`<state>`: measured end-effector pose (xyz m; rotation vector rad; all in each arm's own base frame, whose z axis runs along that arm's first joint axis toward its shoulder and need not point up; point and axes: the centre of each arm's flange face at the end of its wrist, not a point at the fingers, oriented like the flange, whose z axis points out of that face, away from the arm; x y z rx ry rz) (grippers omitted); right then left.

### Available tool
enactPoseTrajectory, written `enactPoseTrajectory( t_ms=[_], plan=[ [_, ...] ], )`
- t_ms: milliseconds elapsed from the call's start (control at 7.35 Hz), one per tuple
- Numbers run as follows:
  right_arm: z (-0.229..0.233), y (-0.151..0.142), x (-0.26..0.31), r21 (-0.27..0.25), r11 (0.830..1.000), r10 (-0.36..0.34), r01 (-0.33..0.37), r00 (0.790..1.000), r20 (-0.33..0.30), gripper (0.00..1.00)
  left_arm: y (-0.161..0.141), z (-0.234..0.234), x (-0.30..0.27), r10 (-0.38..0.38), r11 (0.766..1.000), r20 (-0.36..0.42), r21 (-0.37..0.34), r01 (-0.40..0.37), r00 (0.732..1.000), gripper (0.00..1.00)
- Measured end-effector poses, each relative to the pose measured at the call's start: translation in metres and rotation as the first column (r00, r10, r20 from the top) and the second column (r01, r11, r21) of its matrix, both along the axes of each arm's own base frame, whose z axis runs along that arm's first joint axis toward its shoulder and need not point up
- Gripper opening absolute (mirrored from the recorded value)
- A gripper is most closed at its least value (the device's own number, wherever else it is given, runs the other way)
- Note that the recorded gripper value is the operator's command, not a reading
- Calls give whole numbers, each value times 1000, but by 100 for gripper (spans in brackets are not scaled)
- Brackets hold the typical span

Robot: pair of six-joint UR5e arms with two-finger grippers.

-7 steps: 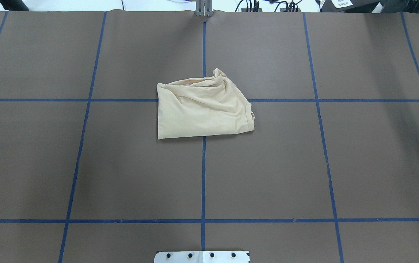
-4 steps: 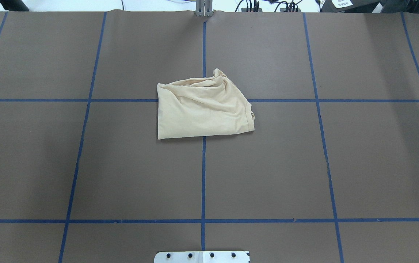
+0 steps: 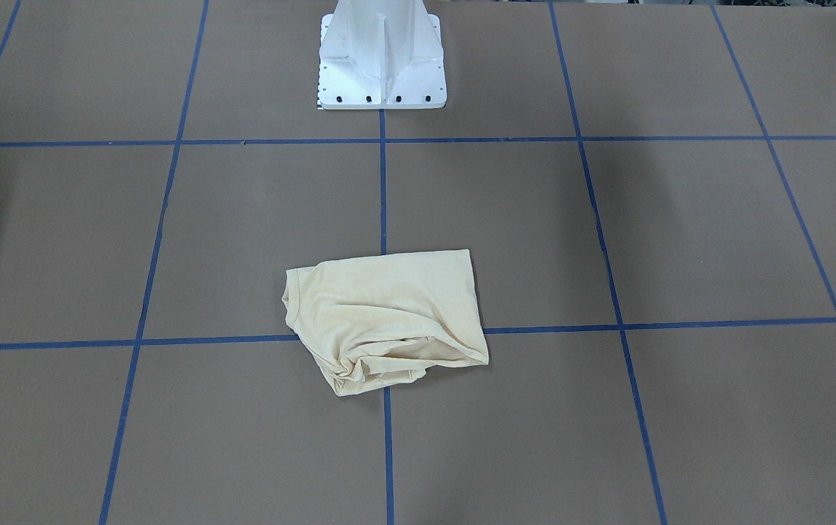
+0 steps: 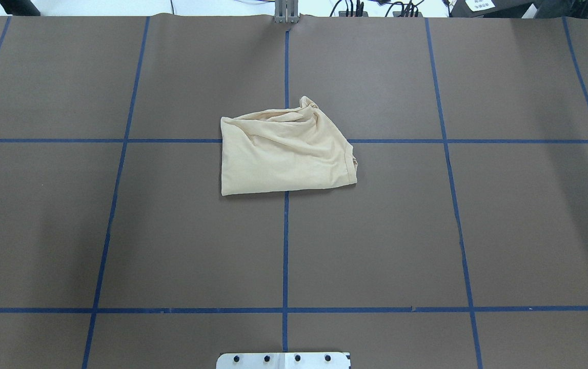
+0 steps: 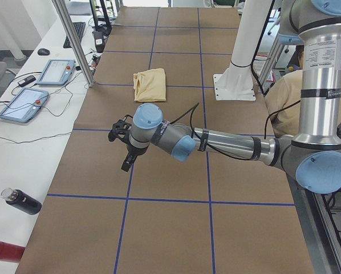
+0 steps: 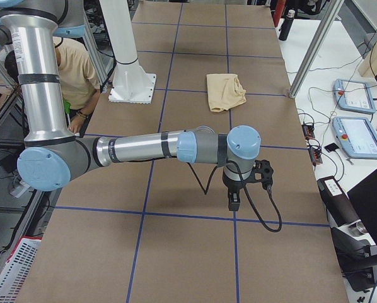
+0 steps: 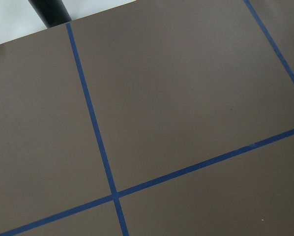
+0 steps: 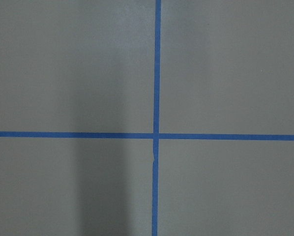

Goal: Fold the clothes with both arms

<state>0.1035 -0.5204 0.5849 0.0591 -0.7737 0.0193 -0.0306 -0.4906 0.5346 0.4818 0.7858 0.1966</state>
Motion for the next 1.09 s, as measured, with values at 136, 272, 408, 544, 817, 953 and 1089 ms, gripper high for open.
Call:
enactPoseTrajectory(
  t_ms=[136,272,408,544,817,953,1089],
  plan=[
    [2,7,-1,0,1000,-3,3,1000,0,100,10,-11,-1,-1,1000,-4,18,1,1000,100],
    [5,10,-2,-6,1000,-5,5,1000,4,100,14,-20,-1,-1,999,-8,32,1,1000,100],
    [8,13,-3,-13,1000,-5,5,1000,10,100,18,-28,-1,1,999,-11,45,-1,1000,100],
    [8,13,-3,-13,1000,-5,6,1000,12,100,21,-28,-1,1,999,-11,44,-1,1000,100],
    [3,9,-6,-3,1000,-11,11,1000,11,100,22,-21,-2,-3,999,-5,32,3,1000,100],
    [2,8,-8,-3,1000,-12,12,1000,10,100,23,-21,-2,-4,999,-5,35,4,1000,100],
    [2,9,-9,4,1000,-12,12,1000,9,100,23,-25,-2,-4,999,-7,43,5,1000,100]
  ],
)
